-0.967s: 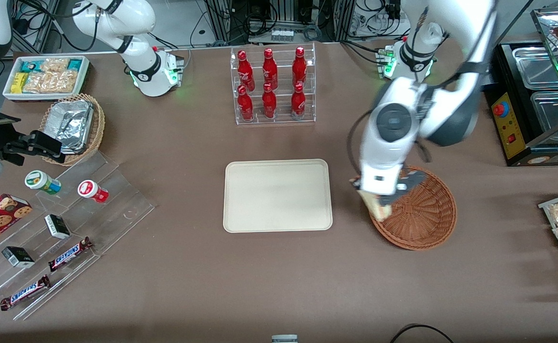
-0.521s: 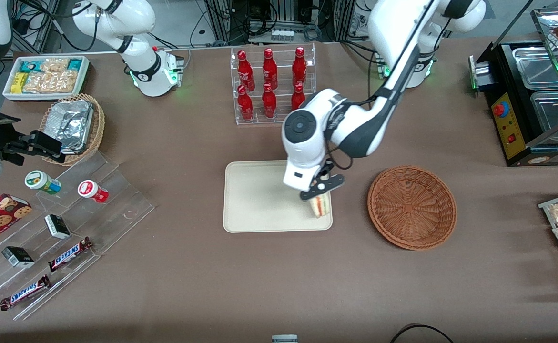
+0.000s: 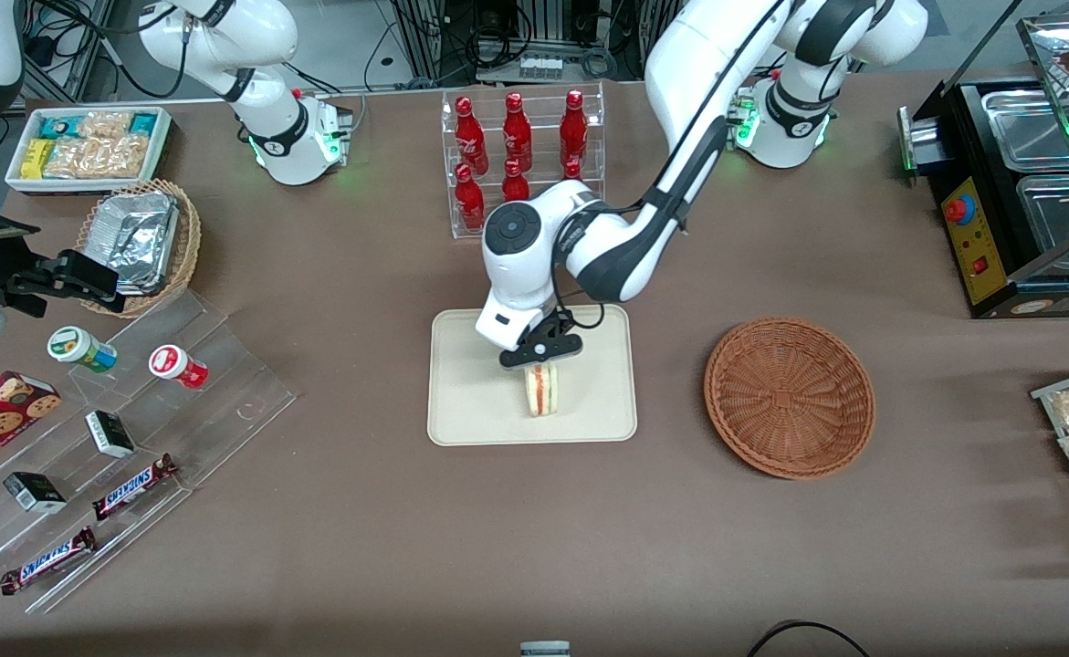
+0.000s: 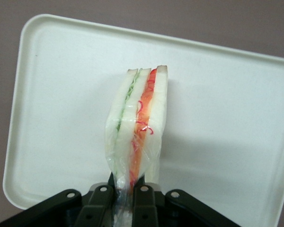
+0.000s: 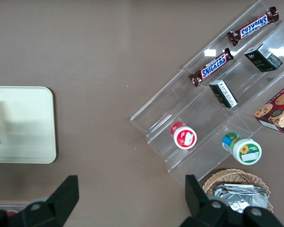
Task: Place sandwich from basket to tray
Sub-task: 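Lower the sandwich upright onto the tray and open the left gripper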
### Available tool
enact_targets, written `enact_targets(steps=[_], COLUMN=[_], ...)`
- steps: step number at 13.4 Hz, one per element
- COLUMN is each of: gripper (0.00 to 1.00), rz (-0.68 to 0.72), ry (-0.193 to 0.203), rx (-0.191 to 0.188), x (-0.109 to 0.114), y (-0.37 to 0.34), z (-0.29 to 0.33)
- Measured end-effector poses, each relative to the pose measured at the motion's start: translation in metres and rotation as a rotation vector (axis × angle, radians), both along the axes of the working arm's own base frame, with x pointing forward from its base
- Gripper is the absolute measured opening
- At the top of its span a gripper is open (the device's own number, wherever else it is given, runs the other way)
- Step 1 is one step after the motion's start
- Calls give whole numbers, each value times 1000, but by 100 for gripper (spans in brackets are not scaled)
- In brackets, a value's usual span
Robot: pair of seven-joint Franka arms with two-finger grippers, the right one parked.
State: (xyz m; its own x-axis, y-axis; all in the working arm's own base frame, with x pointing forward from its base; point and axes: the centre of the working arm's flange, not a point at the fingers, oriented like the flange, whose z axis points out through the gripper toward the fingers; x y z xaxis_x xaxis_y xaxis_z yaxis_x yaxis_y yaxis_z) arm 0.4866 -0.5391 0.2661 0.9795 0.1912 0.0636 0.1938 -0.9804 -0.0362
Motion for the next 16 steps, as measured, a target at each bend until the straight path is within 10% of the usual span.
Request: enact_targets(steps=[6, 13, 16], gripper=[19, 92, 100], rz=[-61, 30, 153], ry=[-1, -30, -19], rx=[39, 39, 34], x=[-9, 11, 32], y=[-9, 4, 47], z=[-23, 48, 126])
